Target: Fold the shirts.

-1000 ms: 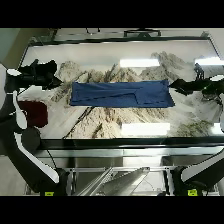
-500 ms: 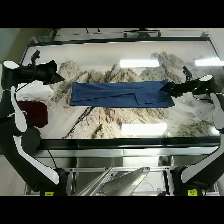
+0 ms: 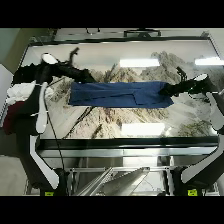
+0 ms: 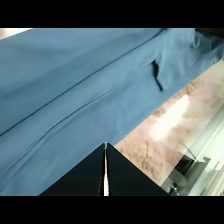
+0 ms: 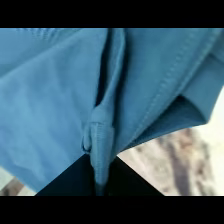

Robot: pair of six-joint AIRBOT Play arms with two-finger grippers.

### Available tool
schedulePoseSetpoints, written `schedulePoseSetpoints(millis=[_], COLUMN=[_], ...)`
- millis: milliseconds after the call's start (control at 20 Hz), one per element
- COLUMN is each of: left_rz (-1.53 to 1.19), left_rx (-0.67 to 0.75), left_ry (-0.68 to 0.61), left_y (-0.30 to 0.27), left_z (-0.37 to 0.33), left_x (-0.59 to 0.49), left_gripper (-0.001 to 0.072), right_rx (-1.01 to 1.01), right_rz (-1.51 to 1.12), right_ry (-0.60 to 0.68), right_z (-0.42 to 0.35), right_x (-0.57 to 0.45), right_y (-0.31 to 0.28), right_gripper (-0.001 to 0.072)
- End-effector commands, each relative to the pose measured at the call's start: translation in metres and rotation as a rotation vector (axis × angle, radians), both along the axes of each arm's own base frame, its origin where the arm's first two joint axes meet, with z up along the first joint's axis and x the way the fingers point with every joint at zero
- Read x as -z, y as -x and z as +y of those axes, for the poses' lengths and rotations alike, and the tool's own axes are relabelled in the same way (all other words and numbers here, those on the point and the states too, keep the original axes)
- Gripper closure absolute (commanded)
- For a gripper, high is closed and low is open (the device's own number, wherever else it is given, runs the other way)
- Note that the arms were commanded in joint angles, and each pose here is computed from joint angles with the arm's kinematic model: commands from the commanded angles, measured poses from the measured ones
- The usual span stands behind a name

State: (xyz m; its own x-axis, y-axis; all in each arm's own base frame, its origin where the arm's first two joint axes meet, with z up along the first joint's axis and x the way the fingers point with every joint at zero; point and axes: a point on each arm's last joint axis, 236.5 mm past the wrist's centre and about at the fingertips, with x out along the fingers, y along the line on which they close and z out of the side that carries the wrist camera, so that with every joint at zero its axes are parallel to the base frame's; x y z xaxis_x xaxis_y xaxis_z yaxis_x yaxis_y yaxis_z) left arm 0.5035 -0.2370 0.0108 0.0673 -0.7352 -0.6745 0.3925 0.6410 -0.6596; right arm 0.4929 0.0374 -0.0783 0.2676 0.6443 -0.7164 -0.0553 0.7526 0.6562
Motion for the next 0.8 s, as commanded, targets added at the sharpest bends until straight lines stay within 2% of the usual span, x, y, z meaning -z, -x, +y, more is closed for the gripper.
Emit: schedulePoseSetpoints(millis=[0, 250, 500, 650, 750], left_rz=[-0.111, -0.107, -0.08, -0.026, 0.032], left_rx=[0.022, 0.038, 0.033, 0.013, 0.06], left_ry=[-0.079, -0.11, -0.101, 0.03, 0.191], left_y=[-0.004, 0.017, 0.027, 0.024, 0.028], left_z=[-0.084, -0.152, -0.17, -0.181, -0.176], left_x=[0.049, 0.111, 0.129, 0.092, 0.021], left_gripper=[0.0703, 0.0702, 0.07, 0.0701, 0.0702], right_rx=[-0.039, -0.094, -0.102, -0.1, -0.097], right_rz=[-0.038, -0.189, -0.284, -0.287, -0.295], right_ry=[-0.026, -0.148, -0.194, -0.21, -0.247], right_z=[0.01, 0.041, 0.051, 0.053, 0.061], right_x=[-0.047, -0.154, -0.196, -0.199, -0.207], right_y=[0.01, 0.026, 0.029, 0.029, 0.028], right_gripper=[0.0691, 0.069, 0.0691, 0.069, 0.0691])
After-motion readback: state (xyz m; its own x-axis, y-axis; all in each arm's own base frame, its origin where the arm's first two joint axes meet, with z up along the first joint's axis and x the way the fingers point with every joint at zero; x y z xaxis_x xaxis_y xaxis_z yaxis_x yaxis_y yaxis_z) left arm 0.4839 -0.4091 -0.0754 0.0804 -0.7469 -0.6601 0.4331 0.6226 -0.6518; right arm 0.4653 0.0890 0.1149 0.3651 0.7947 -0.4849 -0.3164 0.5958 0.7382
